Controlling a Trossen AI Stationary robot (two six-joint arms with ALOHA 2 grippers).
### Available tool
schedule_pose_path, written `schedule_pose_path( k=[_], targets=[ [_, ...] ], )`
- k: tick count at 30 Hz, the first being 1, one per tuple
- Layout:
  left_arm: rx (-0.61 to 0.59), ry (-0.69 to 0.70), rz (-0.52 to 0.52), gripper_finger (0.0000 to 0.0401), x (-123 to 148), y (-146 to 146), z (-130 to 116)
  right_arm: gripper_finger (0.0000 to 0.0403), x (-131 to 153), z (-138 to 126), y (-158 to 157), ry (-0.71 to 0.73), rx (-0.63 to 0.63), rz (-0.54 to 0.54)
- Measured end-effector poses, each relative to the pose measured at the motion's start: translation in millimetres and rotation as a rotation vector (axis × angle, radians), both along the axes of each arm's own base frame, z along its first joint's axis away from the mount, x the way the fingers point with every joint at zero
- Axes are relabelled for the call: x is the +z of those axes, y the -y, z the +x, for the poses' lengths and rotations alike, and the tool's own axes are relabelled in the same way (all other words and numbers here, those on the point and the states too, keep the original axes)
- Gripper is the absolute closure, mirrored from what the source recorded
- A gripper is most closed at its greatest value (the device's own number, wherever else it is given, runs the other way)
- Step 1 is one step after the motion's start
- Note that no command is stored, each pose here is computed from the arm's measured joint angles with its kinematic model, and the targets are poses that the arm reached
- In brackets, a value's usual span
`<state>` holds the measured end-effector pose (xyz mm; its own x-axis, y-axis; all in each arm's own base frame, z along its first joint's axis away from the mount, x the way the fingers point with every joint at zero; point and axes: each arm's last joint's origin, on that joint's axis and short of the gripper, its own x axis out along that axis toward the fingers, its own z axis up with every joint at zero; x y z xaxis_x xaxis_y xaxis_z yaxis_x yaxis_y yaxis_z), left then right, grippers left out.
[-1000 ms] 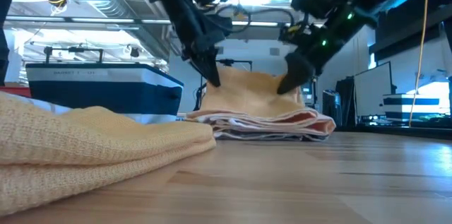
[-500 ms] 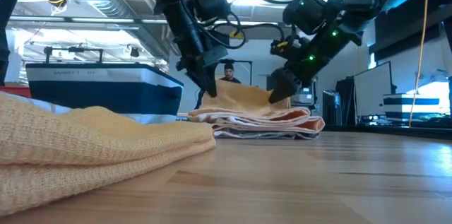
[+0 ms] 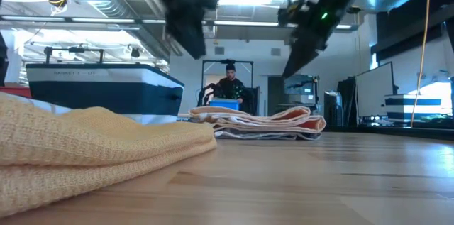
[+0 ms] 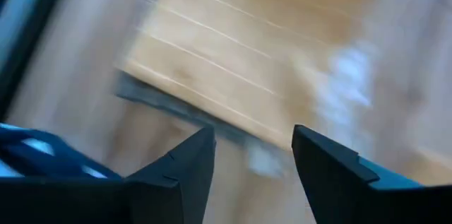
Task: Fold towel
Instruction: Stack the orange pattern towel on top of the gray pattern towel
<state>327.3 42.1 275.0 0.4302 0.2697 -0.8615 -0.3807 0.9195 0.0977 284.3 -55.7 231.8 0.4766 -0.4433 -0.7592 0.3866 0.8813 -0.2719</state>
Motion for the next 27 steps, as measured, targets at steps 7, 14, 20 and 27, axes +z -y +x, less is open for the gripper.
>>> schedule_pose_path(
  k=[7, 14, 20, 27],
  targets=[
    [-0.196, -0.087, -0.060, 0.0219, -7, 102, -15, 0.0148, -6, -2, -82, 0.170, 0.241, 0.221],
    [-0.215, -0.128, -0.102, 0.0219, -31, 147, -35, 0.0148, -47, 3, -145, 0.334, 0.314, 0.363],
    [-0.173, -0.182, -0.167, 0.0219, -61, 117, -35, 0.0148, -78, 10, -170, 0.305, 0.366, 0.382],
    [-0.178, -0.217, -0.266, 0.0219, -100, 73, -42, 0.0149, -107, 16, -175, 0.245, 0.366, 0.369]
  ],
)
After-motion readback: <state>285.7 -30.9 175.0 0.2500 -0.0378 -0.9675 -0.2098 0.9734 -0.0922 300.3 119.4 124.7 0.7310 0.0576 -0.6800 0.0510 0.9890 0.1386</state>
